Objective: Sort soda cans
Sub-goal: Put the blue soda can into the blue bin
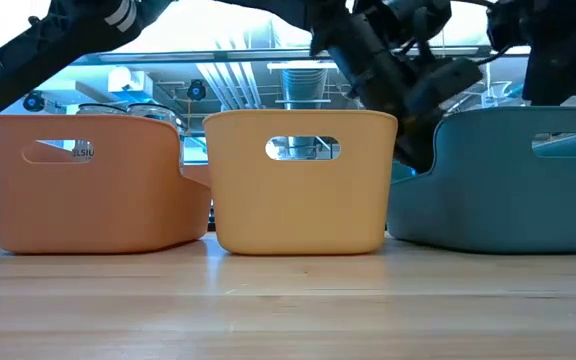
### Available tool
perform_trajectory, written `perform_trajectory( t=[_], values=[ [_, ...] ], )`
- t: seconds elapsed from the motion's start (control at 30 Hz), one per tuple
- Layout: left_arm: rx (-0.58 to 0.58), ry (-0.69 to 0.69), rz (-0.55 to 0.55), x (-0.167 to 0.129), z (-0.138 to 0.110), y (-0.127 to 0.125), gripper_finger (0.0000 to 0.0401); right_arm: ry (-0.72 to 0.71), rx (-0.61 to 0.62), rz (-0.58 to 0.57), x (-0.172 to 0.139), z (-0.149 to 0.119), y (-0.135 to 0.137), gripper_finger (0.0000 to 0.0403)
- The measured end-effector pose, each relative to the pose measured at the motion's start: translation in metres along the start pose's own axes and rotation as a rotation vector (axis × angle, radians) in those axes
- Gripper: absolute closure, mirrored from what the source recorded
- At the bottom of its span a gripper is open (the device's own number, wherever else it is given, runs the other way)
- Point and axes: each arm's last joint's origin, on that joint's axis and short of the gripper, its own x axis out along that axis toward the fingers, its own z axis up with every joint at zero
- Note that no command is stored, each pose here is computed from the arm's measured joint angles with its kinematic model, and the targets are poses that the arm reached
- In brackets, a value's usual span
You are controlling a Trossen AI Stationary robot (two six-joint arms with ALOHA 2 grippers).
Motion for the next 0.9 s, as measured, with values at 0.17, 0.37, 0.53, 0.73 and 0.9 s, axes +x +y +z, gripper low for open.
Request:
perform_trajectory(
  t=[0.17, 0.37, 0.53, 0.73, 0.9],
  values=[
    [0.013, 0.073, 0.030, -0.014, -0.006, -0.005, 0.0401, 0.055, 0.197, -0.027, 0.016, 0.000, 0.009, 0.0225],
    [0.077, 0.109, 0.076, -0.037, -0.010, -0.015, 0.0401, 0.118, 0.431, -0.101, 0.041, -0.001, 0.020, 0.0225],
    [0.120, 0.084, 0.076, -0.051, -0.006, -0.017, 0.0401, 0.090, 0.544, -0.012, 0.056, 0.005, 0.036, 0.0225],
    [0.154, 0.044, 0.083, -0.087, 0.001, -0.013, 0.0401, 0.038, 0.666, -0.071, 0.066, 0.005, 0.036, 0.0225],
    [0.200, 0.035, 0.130, -0.121, 0.002, -0.008, 0.0401, -0.034, 0.759, -0.148, 0.068, 0.004, 0.030, 0.0225]
  ],
)
